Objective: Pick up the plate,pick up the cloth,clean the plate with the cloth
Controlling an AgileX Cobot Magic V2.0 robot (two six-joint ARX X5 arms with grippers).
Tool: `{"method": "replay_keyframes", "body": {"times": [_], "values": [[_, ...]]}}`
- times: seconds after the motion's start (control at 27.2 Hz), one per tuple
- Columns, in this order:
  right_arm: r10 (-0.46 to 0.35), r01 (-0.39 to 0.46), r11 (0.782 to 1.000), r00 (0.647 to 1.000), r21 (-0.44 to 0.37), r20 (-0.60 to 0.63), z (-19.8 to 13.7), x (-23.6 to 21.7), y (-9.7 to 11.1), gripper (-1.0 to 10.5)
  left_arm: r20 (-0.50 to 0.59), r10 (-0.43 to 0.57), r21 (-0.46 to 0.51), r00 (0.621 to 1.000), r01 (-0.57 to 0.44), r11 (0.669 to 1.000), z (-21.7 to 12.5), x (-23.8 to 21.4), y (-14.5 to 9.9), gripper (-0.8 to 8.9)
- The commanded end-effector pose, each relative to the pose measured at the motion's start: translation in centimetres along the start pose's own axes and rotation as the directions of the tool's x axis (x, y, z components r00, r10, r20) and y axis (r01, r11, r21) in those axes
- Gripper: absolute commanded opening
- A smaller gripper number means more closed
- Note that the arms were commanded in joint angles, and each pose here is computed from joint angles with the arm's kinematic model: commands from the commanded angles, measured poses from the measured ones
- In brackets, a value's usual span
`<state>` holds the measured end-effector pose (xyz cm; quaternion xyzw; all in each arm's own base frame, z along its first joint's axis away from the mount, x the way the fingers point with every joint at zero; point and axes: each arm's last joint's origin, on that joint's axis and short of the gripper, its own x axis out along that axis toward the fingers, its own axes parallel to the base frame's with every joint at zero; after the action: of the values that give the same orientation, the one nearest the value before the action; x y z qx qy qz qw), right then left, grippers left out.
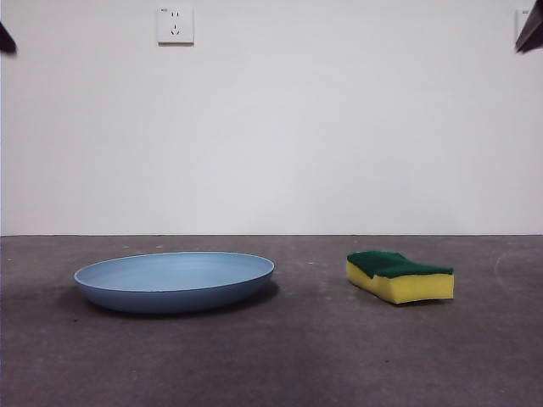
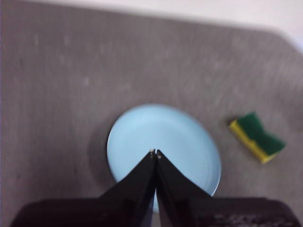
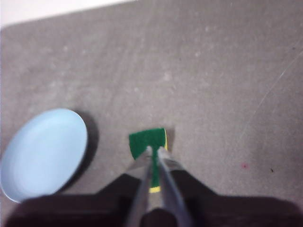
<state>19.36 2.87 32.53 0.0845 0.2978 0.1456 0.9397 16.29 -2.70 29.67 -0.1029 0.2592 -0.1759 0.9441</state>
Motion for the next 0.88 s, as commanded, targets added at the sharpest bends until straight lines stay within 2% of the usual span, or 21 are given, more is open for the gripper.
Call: {"method": "replay_keyframes", "body": {"times": [0.04, 0.15, 0.18, 0.29, 0.37, 0.63, 0.77, 0.88], "values": [[0.003, -0.004, 1.000, 0.999, -0.018, -0.038, 0.1, 1.0, -0.2, 3.3, -0.088, 0.010, 0.017, 0.996, -0.009, 1.000, 0.4, 1.4, 0.4, 0.82], [0.017, -0.017, 1.000, 0.997, -0.008, -0.074, -0.1, 1.8, -0.4, 5.4, -0.145, 0.014, -0.002, 0.989, -0.015, 1.000, 0.8, 2.8, 0.7, 3.95], [0.014, -0.015, 1.000, 0.996, -0.006, -0.083, -0.1, 1.9, -0.4, 5.7, -0.157, 0.016, -0.006, 0.988, -0.017, 1.000, 0.9, 3.4, 0.9, 4.23], [0.017, -0.018, 1.000, 0.998, -0.013, -0.056, 0.1, 2.0, -0.4, 5.7, -0.180, 0.007, -0.018, 0.984, -0.010, 1.000, 1.0, 5.7, 1.6, 4.21], [0.020, -0.018, 0.999, 0.999, 0.028, -0.045, 0.2, 1.9, -0.4, 5.7, -0.227, 0.012, -0.032, 0.974, -0.019, 0.999, 1.3, 7.5, 2.1, 4.21], [0.017, -0.014, 0.999, 0.998, 0.050, -0.068, 0.0, 1.9, -0.4, 5.7, -0.408, 0.025, -0.054, 0.913, -0.051, 0.997, 3.5, 14.8, 4.0, 4.21], [0.015, -0.010, 0.998, 0.996, 0.055, -0.086, -0.2, 1.9, -0.4, 5.7, -0.477, 0.026, -0.045, 0.879, -0.054, 0.998, 2.4, 18.4, 5.0, 4.21], [0.014, -0.009, 0.998, 0.996, 0.055, -0.088, -0.2, 1.9, -0.4, 5.7, -0.539, 0.080, -0.023, 0.838, -0.109, 0.994, 0.8, 20.0, 5.5, 4.21]]}}
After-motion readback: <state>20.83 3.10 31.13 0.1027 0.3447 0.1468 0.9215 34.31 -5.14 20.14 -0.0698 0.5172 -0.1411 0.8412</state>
